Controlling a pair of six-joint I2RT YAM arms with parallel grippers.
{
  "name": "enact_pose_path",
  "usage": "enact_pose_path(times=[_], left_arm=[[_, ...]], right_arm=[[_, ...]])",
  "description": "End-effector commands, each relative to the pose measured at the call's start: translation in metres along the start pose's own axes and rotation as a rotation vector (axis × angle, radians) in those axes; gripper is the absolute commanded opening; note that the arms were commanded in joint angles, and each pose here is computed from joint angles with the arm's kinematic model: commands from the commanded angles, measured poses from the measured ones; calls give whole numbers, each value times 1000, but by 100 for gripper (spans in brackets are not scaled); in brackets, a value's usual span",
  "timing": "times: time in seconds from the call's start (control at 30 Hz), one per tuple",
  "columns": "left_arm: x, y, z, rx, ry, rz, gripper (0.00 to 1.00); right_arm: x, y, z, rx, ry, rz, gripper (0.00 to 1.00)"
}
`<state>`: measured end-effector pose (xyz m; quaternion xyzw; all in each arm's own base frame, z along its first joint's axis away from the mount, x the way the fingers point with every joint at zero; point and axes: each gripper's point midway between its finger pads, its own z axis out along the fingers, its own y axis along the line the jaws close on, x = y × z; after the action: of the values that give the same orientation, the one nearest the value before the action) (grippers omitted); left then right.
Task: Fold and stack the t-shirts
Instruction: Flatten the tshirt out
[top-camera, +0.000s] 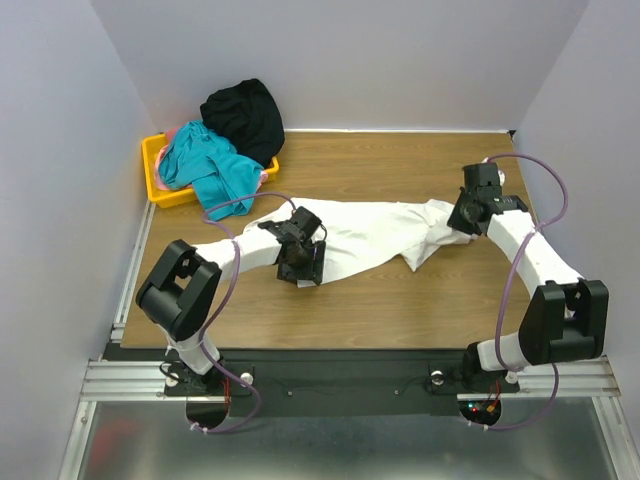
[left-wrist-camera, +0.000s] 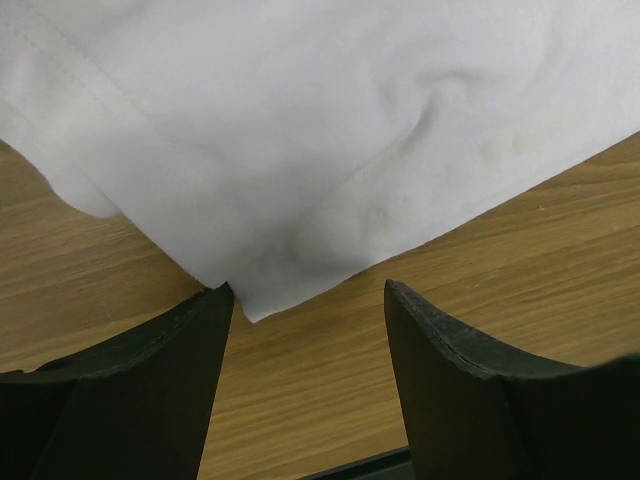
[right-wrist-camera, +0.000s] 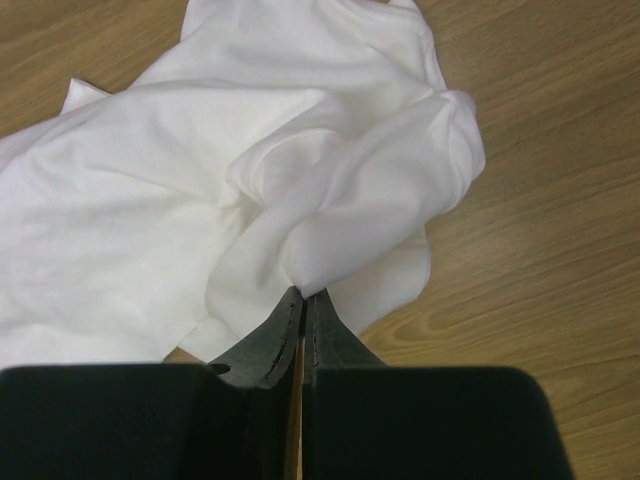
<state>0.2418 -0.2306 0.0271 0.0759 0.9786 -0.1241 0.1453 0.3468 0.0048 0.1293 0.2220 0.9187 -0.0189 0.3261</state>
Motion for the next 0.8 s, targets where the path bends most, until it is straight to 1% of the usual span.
enact_pose_path(times=[0.0, 0.13, 0.17, 0.27, 0.43, 0.47, 0.5, 0.57, 0.6, 0.67, 0.7, 0.77], left_arm=[[2, 5, 2, -48, -7, -15, 71], [3, 7, 3, -71, -13, -20, 70], [0, 12, 5, -102, -28, -20, 69], [0, 12, 9, -120, -25, -1, 63], [8, 21, 18, -210, -7, 32, 52], [9, 23, 18, -226, -11, 38, 48], [11, 25, 20, -239, -5, 41, 42], [13, 28, 22, -255, -2, 47, 38], [15, 28, 23, -263, 2, 51, 32], [14, 29, 23, -270, 1, 55, 23], [13, 28, 20, -266, -8, 54, 12], [7, 25, 14, -257, -28, 46, 2]], right_arm=[[-17, 11, -10, -54, -68, 30, 3], [-17, 12, -12, -65, -71, 30, 3], [-17, 12, -12, -69, -73, 30, 4], [-15, 13, -12, -78, -69, 33, 4], [-13, 15, -16, -96, -72, 39, 5], [-14, 15, -18, -103, -76, 46, 5], [-11, 14, -19, -105, -74, 45, 5], [-11, 15, -23, -117, -81, 50, 6], [-9, 14, -23, -118, -79, 49, 6], [-8, 13, -25, -122, -81, 45, 7], [-9, 12, -29, -124, -91, 44, 8], [-11, 9, -32, -118, -109, 29, 8]])
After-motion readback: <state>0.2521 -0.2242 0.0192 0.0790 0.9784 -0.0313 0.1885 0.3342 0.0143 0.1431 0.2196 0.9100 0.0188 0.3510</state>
